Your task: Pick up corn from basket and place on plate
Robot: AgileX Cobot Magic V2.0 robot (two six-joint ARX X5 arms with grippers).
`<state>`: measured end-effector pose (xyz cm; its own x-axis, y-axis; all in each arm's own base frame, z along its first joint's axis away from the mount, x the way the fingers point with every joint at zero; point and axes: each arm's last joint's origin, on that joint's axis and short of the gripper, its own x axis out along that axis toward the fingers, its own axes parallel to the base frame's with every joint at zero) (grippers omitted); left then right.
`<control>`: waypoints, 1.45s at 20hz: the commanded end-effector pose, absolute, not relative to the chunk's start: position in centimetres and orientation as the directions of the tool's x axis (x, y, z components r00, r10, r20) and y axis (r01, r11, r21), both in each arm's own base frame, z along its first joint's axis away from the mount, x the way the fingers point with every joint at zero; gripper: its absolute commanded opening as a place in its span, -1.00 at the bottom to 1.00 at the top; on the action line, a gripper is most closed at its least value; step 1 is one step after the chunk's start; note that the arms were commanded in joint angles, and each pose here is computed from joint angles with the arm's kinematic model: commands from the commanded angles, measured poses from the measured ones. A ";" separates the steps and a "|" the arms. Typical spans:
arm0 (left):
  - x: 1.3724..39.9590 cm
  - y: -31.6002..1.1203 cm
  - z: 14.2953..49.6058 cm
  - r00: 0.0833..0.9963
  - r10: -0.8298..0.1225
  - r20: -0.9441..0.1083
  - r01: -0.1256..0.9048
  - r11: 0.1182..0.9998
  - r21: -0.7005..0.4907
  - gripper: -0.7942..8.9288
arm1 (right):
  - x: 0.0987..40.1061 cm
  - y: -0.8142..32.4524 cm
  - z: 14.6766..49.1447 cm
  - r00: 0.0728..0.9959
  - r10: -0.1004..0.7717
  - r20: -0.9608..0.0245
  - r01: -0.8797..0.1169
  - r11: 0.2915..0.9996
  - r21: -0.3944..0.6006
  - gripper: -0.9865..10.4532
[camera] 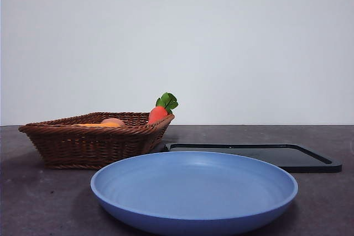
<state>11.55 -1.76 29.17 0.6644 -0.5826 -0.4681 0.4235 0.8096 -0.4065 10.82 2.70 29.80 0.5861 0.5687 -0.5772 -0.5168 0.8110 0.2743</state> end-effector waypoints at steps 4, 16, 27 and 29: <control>11.6 -1.8 29.8 0.671 -0.590 -0.449 0.456 0.806 -0.378 -0.43 | 11.7 3.1 29.9 0.557 0.581 -0.594 -0.534 0.798 0.280 -0.62; 11.6 -1.8 29.8 0.671 -0.590 -0.449 0.454 0.805 -0.381 -0.06 | 17.1 6.1 26.8 0.371 0.619 -0.692 -0.510 0.759 0.405 -0.29; 11.6 -1.8 29.8 0.671 -0.590 -0.449 0.454 0.805 -0.382 -0.06 | 23.7 11.0 18.4 0.152 0.592 -0.792 -0.492 0.740 0.459 -0.29; 11.6 -1.8 29.8 0.671 -0.590 -0.449 0.452 0.805 -0.383 -0.06 | 24.2 11.5 17.1 0.131 0.574 -0.808 -0.481 0.750 0.454 -0.32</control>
